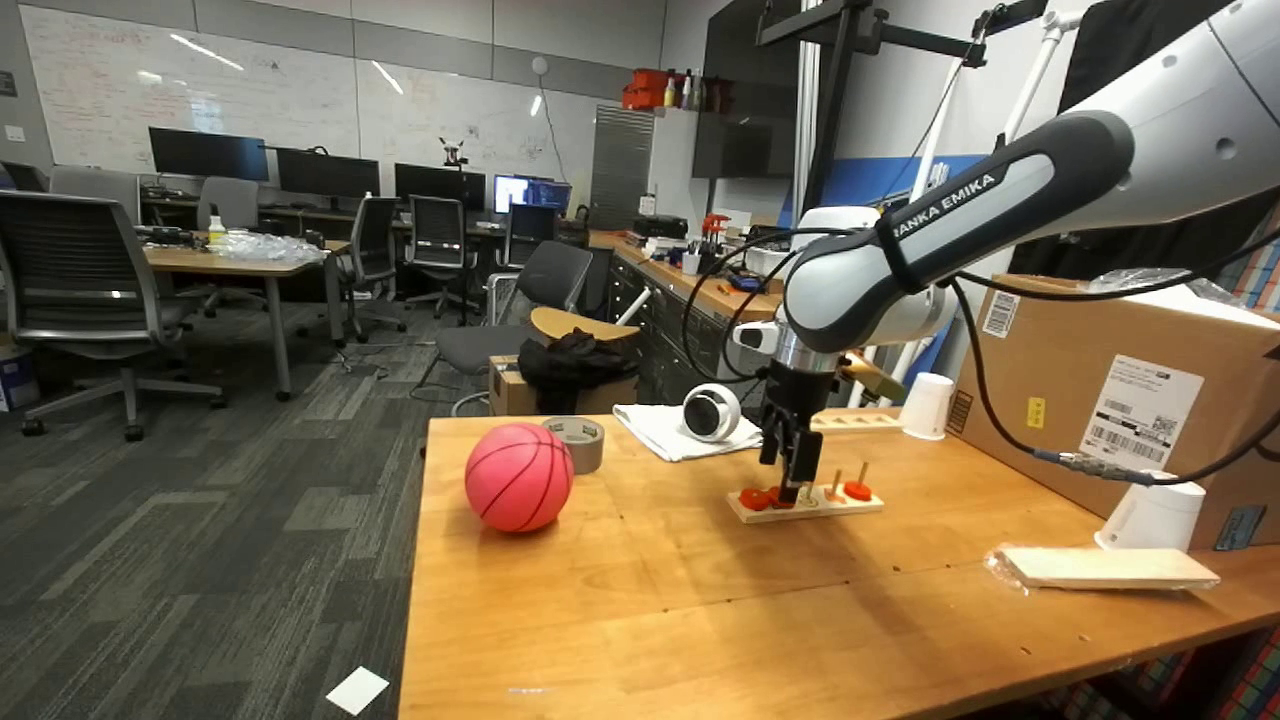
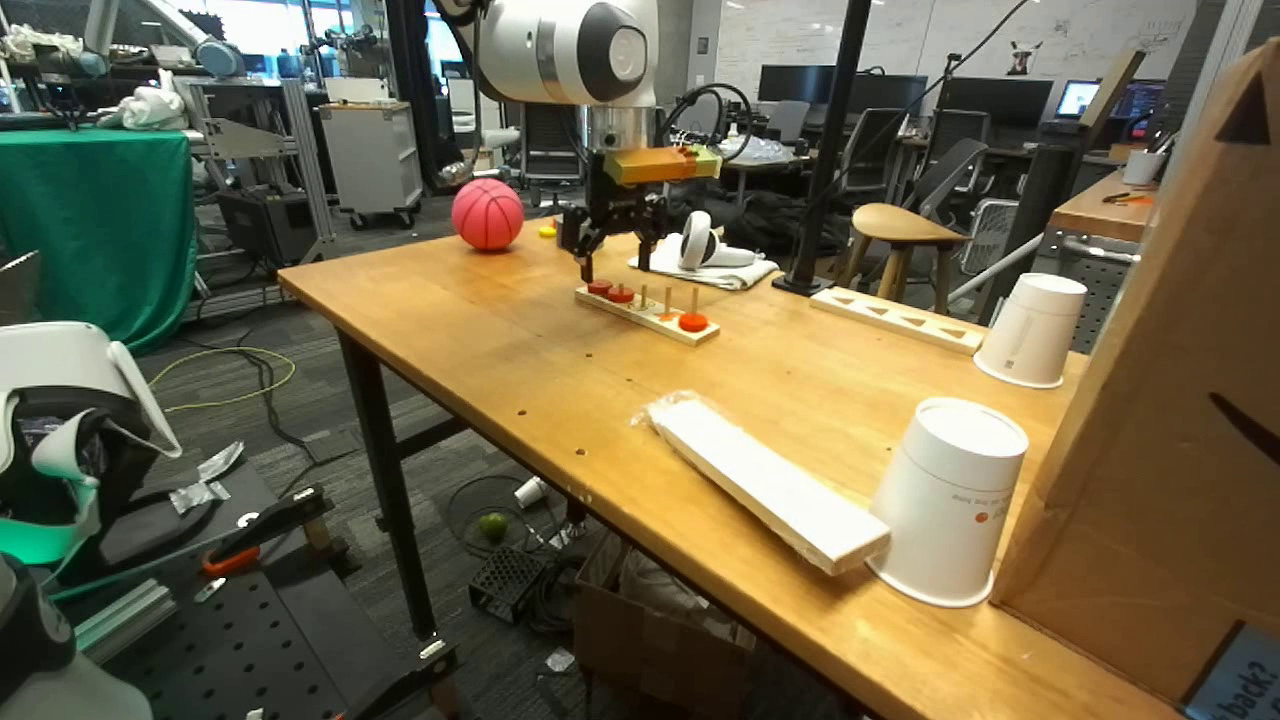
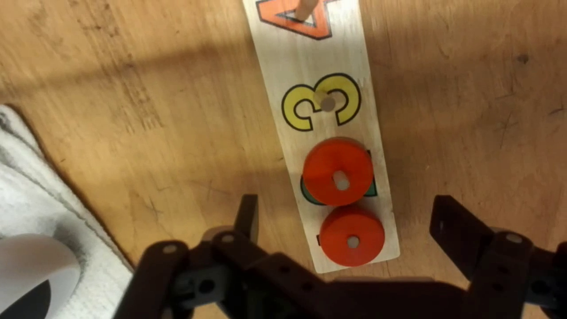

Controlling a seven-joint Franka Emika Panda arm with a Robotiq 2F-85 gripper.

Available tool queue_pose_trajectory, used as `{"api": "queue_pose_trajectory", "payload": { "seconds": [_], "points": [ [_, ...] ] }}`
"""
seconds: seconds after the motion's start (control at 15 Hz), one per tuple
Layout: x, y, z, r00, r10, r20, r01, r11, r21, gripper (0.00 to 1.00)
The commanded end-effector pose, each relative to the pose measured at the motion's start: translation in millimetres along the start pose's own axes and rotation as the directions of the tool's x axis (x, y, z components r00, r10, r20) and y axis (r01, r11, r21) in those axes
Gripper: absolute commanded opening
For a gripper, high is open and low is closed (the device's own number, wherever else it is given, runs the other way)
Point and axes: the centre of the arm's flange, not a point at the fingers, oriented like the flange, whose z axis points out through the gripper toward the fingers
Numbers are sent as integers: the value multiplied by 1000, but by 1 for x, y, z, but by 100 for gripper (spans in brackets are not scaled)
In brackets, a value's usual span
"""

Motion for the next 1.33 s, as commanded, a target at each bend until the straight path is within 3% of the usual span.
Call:
{"api": "queue_pose_trajectory", "payload": {
  "seconds": [0.0,1.27],
  "points": [
    [-2,3,-1,1000,-8,-5,8,1000,22,100],
    [-8,3,7,1000,-19,18,18,999,31,100]
  ]
}}
